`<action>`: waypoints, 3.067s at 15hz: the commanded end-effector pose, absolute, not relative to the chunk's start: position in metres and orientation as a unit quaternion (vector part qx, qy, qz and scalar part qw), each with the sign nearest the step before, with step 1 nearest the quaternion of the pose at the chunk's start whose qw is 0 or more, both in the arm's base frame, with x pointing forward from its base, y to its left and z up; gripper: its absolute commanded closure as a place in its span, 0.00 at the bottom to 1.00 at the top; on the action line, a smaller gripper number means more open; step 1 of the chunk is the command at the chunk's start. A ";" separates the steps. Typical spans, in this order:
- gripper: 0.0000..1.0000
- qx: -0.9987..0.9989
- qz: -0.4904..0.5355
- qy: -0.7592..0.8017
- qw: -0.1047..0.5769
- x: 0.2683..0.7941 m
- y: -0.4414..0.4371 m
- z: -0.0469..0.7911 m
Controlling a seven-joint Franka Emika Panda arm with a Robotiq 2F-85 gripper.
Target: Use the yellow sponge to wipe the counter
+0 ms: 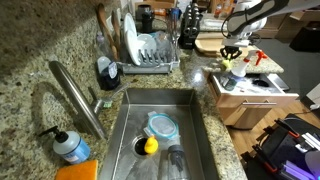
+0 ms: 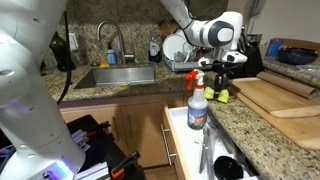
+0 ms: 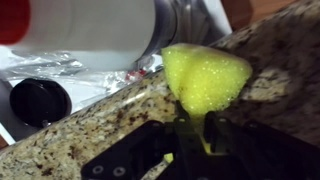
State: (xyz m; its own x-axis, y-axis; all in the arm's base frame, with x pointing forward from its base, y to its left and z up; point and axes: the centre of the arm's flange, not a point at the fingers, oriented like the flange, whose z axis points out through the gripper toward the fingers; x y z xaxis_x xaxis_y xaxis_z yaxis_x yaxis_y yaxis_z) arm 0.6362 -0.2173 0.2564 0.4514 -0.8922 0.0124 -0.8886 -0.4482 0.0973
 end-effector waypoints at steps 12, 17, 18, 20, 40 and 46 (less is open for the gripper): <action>0.96 0.834 -0.026 -0.551 0.024 0.611 -0.301 0.228; 0.96 0.797 -0.007 -0.598 0.088 0.583 -0.355 0.232; 0.96 0.785 -0.003 -0.611 0.104 0.573 -0.371 0.232; 0.96 0.764 -0.005 -0.632 0.129 0.556 -0.403 0.226; 0.96 0.601 -0.100 -0.774 0.174 0.502 -0.522 0.200; 0.96 0.681 -0.108 -0.705 0.164 0.538 -0.448 0.204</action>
